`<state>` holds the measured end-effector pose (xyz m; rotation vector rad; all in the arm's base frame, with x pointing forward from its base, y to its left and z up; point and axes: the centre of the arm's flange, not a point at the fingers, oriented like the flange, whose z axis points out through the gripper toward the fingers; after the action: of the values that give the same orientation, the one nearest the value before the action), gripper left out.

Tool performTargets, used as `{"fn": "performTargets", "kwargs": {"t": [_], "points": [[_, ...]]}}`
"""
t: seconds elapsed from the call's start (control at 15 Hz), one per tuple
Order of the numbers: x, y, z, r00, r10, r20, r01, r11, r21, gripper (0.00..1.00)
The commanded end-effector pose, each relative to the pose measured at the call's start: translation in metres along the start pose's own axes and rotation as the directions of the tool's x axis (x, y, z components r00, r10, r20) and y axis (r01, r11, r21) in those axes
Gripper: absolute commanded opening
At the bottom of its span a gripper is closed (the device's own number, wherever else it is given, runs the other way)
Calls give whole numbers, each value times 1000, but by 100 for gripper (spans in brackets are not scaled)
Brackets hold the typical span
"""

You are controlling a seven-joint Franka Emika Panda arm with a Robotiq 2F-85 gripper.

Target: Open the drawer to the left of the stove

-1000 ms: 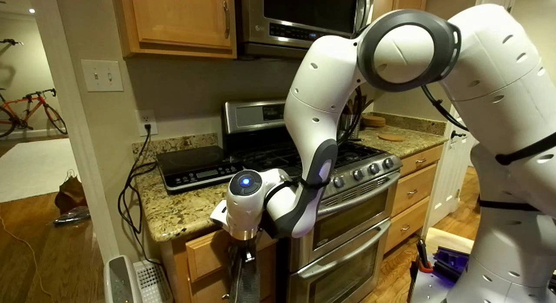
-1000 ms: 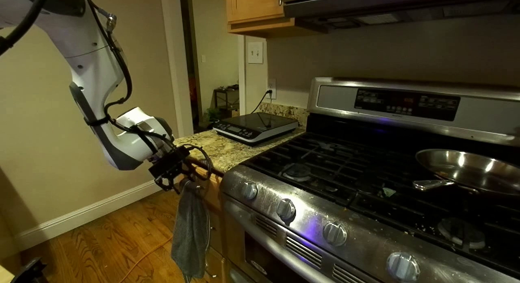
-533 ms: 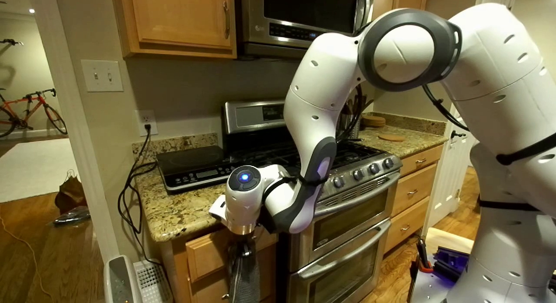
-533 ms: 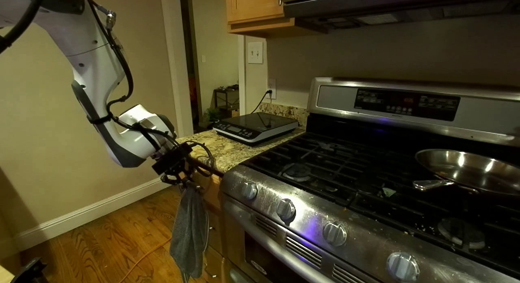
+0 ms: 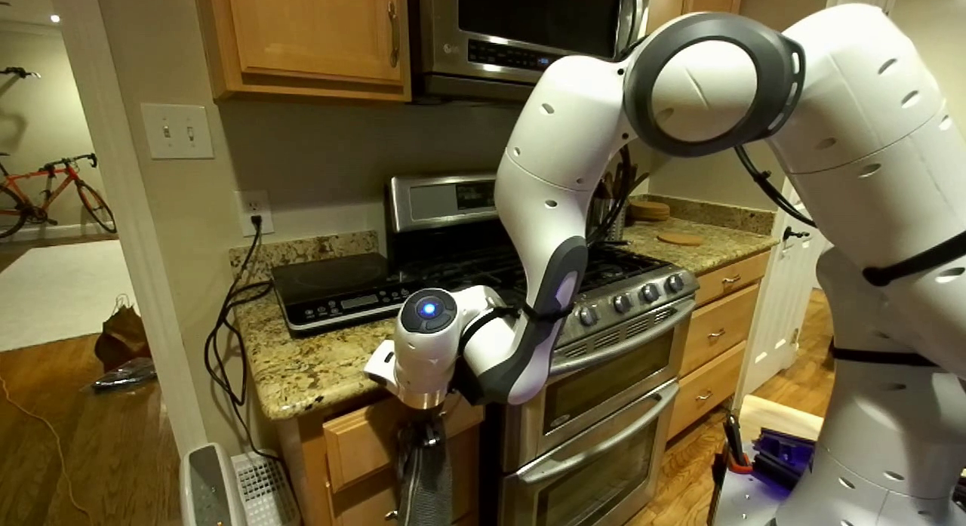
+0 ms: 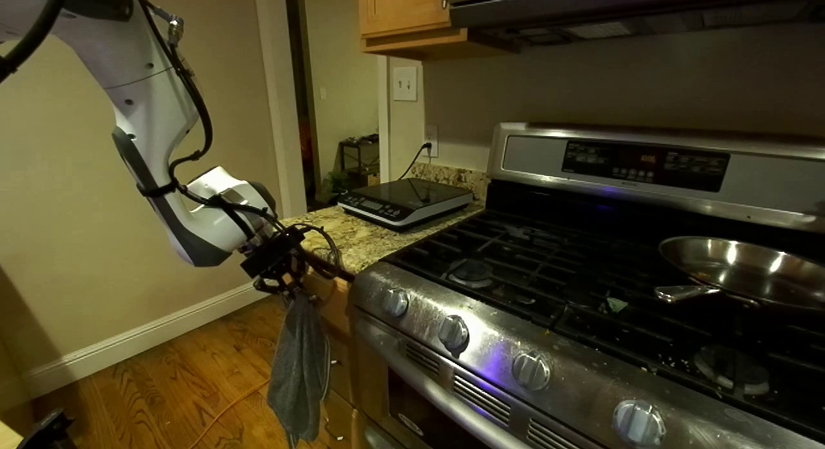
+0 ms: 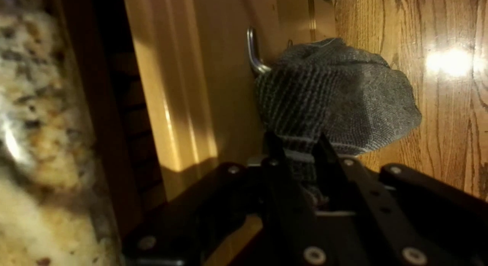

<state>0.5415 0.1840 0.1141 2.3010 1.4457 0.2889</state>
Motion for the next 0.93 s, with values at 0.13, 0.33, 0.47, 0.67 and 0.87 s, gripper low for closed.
{"fn": "performTargets", "kwargs": {"t": [0.13,0.33,0.47,0.67,0.87], "points": [[-9,-63,-16,998,-48,-49,50,998,49,11],[-15,-88,-28,997,-55,-50,58,997,57,11],[-18,-103,-34,997,-56,-50,59,996,62,11],[-22,-122,-44,997,-60,-52,63,996,61,11],[-26,-139,-53,996,-74,-56,78,995,56,9]]}}
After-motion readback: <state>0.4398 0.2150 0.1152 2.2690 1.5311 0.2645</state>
